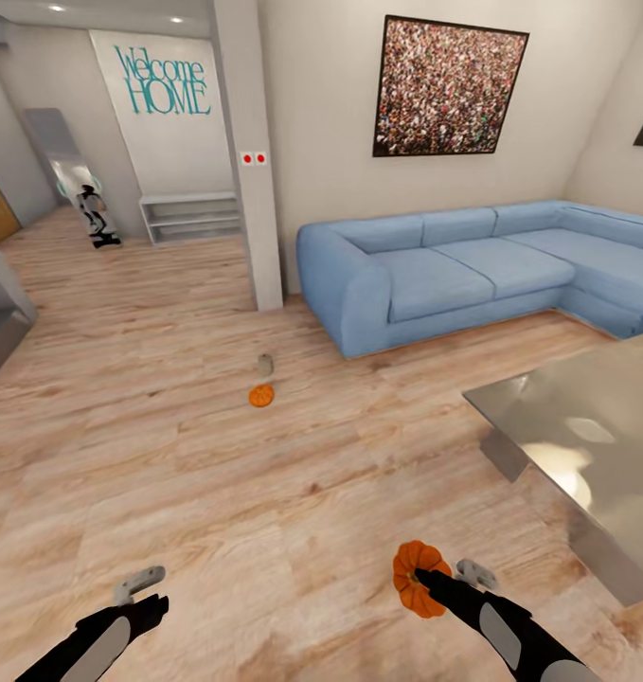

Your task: Place each of the two pumpkins and all three candles from the living room inside a cabinet in the living room (use any cabinet), then make sure every cabinet is closed, and position the cauldron so it is next to a table in the living room.

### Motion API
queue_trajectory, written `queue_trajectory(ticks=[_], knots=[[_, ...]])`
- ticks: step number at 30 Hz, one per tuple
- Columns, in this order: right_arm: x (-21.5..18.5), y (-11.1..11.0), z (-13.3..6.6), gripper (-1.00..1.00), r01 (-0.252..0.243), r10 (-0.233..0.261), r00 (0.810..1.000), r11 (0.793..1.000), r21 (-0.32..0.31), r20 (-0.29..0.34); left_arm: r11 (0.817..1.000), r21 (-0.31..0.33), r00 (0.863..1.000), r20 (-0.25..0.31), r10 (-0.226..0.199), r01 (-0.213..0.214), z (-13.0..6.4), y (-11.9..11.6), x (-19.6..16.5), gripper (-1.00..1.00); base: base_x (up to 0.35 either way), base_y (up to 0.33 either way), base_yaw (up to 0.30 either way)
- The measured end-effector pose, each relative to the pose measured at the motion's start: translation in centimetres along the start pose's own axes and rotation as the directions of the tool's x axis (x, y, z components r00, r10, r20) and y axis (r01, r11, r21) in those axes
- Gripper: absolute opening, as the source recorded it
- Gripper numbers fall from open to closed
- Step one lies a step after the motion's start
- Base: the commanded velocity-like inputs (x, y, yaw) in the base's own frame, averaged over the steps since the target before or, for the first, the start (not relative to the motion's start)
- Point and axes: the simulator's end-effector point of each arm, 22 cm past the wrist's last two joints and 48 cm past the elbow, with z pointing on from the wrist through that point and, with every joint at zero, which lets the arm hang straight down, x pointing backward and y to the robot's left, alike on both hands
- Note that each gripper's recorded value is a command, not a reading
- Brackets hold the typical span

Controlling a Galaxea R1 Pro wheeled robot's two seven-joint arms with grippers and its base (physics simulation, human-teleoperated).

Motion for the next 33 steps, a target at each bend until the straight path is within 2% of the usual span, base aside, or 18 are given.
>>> queue_trajectory(ticks=[9, 15, 33], knots=[[-0.17, -0.04, -0.03, -1.0, 0.0, 0.0, 1.0, 1.0, 0.0, 0.003, 1.0, 0.0, 1.0, 0.0, 0.002, -0.002, 0.0, -0.01, 0.0, 1.0, 0.281, 0.002, 0.0], [-0.27, 0.55, -0.07, -1.0, 0.003, -0.003, 1.0, 1.0, -0.03, 0.004, 1.0, 0.0, 1.0, 0.0, 0.002, -0.002, 0.0, -0.01, 0.02, 1.0, 0.281, 0.0, 0.0], [0.06, 0.8, 0.0, -1.0, 0.0, 0.0, 1.0, 0.999, -0.034, -0.002, 1.0, -0.006, 1.0, -0.005, 0.002, -0.003, 0.09, 0.26, 0.24, 1.0, 0.281, 0.0, 0.0]])
